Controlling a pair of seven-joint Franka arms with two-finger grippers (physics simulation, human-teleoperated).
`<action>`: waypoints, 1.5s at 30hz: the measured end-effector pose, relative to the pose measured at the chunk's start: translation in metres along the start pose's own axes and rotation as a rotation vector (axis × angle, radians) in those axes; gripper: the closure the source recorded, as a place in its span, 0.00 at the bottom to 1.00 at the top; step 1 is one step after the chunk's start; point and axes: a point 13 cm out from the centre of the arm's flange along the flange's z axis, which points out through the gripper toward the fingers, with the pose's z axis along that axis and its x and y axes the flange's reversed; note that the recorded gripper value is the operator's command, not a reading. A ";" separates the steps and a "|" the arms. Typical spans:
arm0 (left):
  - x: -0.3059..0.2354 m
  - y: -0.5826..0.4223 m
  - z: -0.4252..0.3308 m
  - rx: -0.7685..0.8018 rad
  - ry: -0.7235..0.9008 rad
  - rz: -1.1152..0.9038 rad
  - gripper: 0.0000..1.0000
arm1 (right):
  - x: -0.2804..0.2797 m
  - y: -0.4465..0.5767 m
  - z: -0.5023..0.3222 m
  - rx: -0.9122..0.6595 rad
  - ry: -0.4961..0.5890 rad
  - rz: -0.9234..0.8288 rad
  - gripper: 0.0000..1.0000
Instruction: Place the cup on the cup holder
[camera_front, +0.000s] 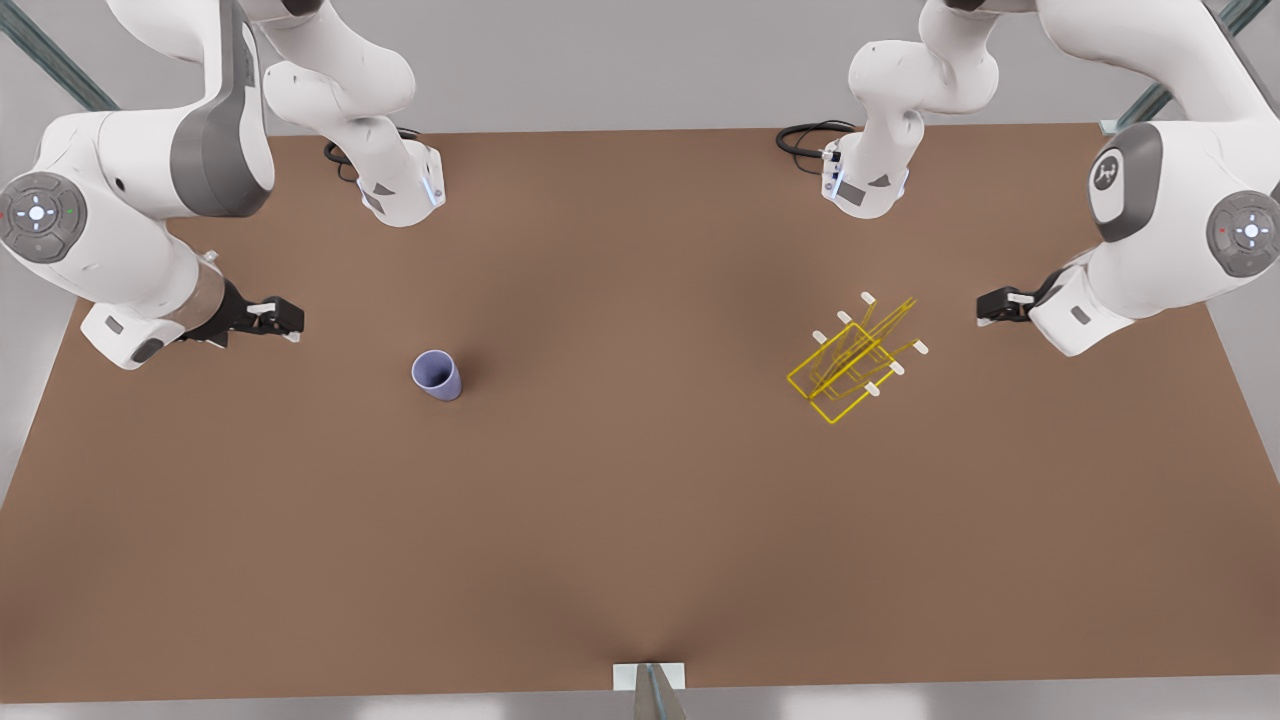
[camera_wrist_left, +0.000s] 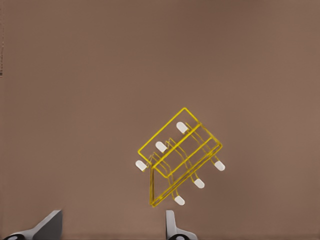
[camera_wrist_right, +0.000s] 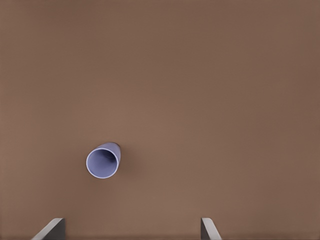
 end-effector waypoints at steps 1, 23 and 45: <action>0.000 0.000 0.000 0.000 0.001 0.000 0.00 | 0.000 0.000 0.000 0.000 0.001 0.002 0.00; 0.001 -0.001 -0.002 -0.001 0.003 -0.003 0.00 | 0.039 0.185 0.250 0.018 0.094 -0.128 0.00; 0.004 0.010 0.003 0.003 0.024 -0.024 0.00 | 0.037 0.168 0.358 0.021 0.026 -0.034 0.00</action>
